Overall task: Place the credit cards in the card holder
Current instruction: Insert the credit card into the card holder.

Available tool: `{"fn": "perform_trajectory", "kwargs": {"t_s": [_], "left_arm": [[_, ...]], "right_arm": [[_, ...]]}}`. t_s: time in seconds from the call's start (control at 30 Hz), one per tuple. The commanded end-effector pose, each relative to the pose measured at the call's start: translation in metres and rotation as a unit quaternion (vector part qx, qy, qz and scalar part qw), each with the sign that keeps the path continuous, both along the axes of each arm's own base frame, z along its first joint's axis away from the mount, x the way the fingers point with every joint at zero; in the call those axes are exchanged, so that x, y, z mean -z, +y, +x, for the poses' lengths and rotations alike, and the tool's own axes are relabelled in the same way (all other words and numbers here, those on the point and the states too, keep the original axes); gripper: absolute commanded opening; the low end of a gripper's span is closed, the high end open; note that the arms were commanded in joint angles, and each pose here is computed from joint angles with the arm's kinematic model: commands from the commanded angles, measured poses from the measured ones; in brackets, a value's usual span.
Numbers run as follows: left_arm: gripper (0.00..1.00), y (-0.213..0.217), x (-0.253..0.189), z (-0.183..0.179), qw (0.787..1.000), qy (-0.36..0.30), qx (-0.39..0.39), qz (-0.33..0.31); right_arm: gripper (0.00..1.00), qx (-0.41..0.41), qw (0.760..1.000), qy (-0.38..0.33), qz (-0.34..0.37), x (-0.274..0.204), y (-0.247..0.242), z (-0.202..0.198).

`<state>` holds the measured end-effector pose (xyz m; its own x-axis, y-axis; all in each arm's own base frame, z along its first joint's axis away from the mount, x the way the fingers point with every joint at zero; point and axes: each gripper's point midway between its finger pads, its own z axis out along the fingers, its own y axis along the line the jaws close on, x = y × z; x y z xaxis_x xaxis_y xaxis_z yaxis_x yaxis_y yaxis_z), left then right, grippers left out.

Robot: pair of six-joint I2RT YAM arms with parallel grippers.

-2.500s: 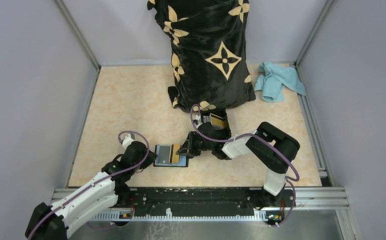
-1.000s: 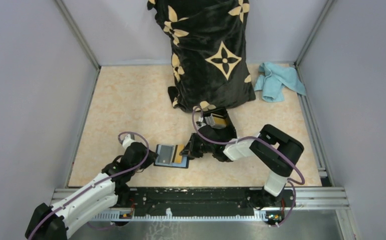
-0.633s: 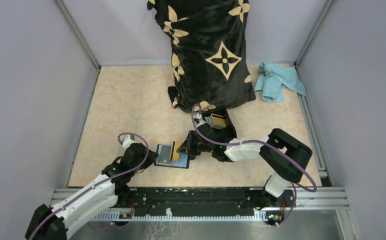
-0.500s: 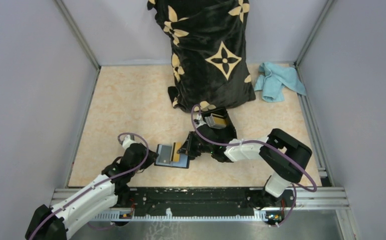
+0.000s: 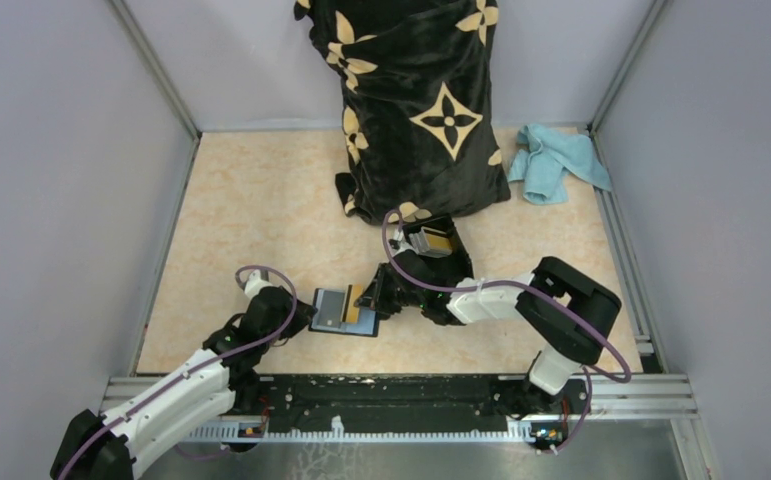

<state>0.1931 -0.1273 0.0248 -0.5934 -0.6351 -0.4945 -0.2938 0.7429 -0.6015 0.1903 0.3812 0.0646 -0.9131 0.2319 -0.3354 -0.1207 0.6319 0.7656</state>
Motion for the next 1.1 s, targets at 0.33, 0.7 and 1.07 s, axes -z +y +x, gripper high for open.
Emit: {"fn": "perform_trajectory", "kwargs": {"t_s": [0.33,0.7,1.07], "left_arm": [[0.27,0.000,0.010,-0.010,1.000,0.018,0.012,0.004],[0.27,0.000,0.011,-0.010,1.000,0.019,0.011,0.004],[0.27,0.000,0.011,-0.010,1.000,0.019,0.013,0.004]], "right_arm": [[0.00,0.005,1.000,0.010,0.008,0.010,0.011,-0.002],[0.00,0.012,1.000,0.023,0.002,0.021,0.003,-0.009],[0.00,0.000,0.999,0.035,-0.010,0.031,0.005,-0.017]]}}
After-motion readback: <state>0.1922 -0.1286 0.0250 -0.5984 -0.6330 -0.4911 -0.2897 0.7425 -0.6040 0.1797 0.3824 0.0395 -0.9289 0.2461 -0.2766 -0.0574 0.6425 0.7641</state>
